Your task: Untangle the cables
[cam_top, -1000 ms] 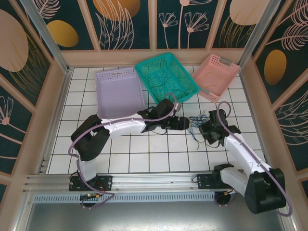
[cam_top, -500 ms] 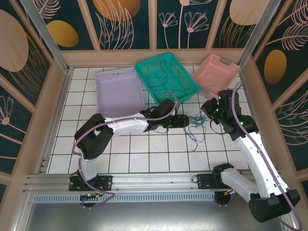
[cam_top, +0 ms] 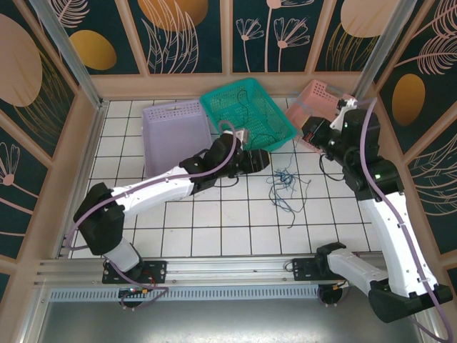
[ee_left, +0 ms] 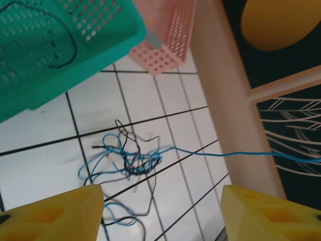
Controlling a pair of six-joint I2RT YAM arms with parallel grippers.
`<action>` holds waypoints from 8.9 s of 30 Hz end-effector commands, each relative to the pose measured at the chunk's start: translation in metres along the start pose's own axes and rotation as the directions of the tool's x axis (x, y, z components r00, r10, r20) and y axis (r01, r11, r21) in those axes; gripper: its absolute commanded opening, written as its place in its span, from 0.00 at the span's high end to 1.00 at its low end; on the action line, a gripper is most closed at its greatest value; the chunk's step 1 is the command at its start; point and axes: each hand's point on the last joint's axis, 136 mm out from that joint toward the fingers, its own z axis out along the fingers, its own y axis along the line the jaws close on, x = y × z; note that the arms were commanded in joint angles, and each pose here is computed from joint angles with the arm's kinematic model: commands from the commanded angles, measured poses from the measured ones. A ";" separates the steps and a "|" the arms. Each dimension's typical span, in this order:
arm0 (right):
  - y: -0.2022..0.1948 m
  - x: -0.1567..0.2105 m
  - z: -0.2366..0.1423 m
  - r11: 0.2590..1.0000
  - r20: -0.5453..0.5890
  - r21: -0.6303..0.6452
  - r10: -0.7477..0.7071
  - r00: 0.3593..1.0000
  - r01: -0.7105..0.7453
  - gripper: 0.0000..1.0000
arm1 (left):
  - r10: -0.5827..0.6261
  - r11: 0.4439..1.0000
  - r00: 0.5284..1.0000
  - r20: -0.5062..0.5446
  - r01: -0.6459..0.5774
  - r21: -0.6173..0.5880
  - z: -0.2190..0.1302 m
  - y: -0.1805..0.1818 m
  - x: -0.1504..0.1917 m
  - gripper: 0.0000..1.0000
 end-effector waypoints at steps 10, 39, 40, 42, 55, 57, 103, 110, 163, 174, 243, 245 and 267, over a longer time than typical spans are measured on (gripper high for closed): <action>0.101 -0.082 -0.026 0.942 0.231 -0.301 -0.079 0.970 0.149 1.00 | -0.104 0.987 0.994 0.028 0.100 0.128 -0.007 -0.025 -0.013 0.34; 0.123 -0.023 -0.008 0.916 0.015 -0.400 0.018 1.000 -0.010 1.00 | 0.645 0.746 0.710 0.285 -0.666 -0.029 0.013 -0.052 -0.038 0.34; 0.124 -0.024 -0.010 0.914 0.021 -0.405 0.021 1.000 -0.010 1.00 | 0.643 0.751 0.715 0.275 -0.659 -0.046 0.016 -0.046 -0.037 0.39; 0.126 -0.030 -0.016 0.914 0.044 -0.406 0.024 0.999 -0.004 1.00 | 0.639 0.757 0.722 0.265 -0.651 -0.052 0.019 -0.039 -0.034 0.47; 0.160 -0.103 -0.045 0.898 0.279 -0.422 -0.003 0.960 0.126 1.00 | 0.519 0.855 0.850 0.089 -0.516 -0.059 0.030 0.054 0.038 0.60; 0.163 -0.114 -0.046 0.894 0.300 -0.427 0.002 0.954 0.132 1.00 | 0.502 0.864 0.862 0.069 -0.498 -0.073 0.027 0.066 0.045 0.60; 0.128 -0.082 -0.008 0.902 0.199 -0.428 0.043 0.979 0.047 1.00 | -0.269 0.941 0.950 0.157 0.224 0.255 -0.075 -0.012 -0.064 0.44; 0.132 -0.070 -0.001 0.896 0.172 -0.444 0.060 0.983 0.023 1.00 | -0.276 0.948 0.957 0.093 0.255 0.191 -0.065 0.002 -0.048 0.46; 0.111 -0.136 0.048 0.918 0.341 -0.391 0.081 0.937 0.063 1.00 | -0.168 0.982 0.985 0.030 0.170 -0.079 -0.072 0.113 0.051 1.00; 0.119 -0.134 0.061 0.886 0.290 -0.463 0.142 0.947 0.009 1.00 | -0.171 0.984 0.979 0.112 0.176 -0.036 -0.092 0.107 0.045 1.00; 0.149 0.075 0.061 0.523 0.004 -0.740 -0.627 0.779 0.424 1.00 | -0.753 0.561 0.643 -0.140 0.739 0.373 -0.156 -0.036 -0.155 0.40; 0.146 0.084 0.065 0.513 -0.012 -0.734 -0.665 0.746 0.446 1.00 | -0.742 0.579 0.656 -0.140 0.732 0.360 -0.151 -0.032 -0.152 0.40; 0.114 0.124 0.083 0.503 -0.082 -0.669 -0.781 0.618 0.547 1.00 | -0.675 0.695 0.728 -0.120 0.682 0.227 -0.133 0.001 -0.130 0.60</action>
